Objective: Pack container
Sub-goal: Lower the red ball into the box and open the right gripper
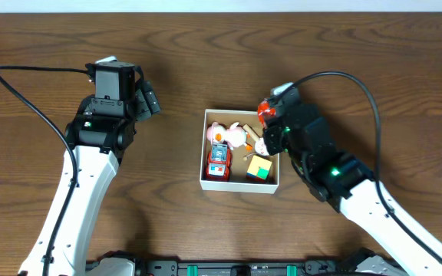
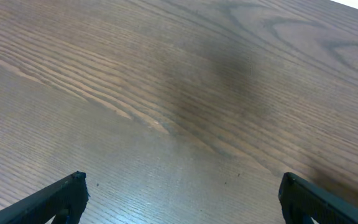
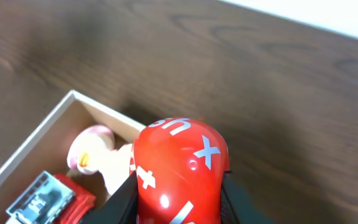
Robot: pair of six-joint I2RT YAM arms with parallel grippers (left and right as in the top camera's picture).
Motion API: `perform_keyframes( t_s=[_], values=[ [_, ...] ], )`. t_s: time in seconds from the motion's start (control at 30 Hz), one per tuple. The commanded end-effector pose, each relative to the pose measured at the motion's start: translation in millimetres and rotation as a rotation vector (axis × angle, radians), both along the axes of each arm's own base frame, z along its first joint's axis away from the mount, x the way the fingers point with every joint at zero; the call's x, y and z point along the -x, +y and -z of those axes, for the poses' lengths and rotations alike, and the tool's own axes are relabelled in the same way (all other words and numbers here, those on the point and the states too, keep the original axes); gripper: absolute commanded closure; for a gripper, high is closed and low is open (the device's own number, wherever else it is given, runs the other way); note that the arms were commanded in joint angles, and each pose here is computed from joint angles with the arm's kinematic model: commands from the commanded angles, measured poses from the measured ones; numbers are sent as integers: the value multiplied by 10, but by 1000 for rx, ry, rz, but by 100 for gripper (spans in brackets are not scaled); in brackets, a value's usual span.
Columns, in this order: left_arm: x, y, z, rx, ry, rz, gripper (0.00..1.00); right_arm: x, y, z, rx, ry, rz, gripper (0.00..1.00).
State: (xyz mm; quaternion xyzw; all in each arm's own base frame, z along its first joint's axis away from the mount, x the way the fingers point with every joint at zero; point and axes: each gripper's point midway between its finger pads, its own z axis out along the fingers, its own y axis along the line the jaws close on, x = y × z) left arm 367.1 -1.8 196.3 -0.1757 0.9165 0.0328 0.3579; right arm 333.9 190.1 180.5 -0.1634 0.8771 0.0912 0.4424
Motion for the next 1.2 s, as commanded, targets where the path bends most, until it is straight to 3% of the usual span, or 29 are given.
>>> perform_keyframes(
  t_s=[0.0, 0.17, 0.27, 0.4, 0.5, 0.77, 1.17],
  values=[
    [-32, 29, -157, 4, -43, -21, 2, -9, 85, 127, 31, 26, -22, 71],
    [-32, 30, -157, 4, -43, -21, 2, 12, 172, 351, 65, 75, -43, 69],
    [-32, 30, -157, 4, -43, -21, 2, 56, 249, 385, 70, 83, -67, 62],
    [-32, 30, -157, 4, -43, -21, 2, 85, 322, 367, 65, 74, -86, 32],
    [-32, 30, -157, 4, -43, -21, 2, 85, 322, 364, 64, 73, -86, 27],
    [-32, 30, -157, 4, -43, -21, 2, 72, 300, 354, 71, 66, -74, 25],
    [-32, 30, -157, 4, -43, -21, 2, -126, -461, -134, 189, -115, 248, 15]
  ],
)
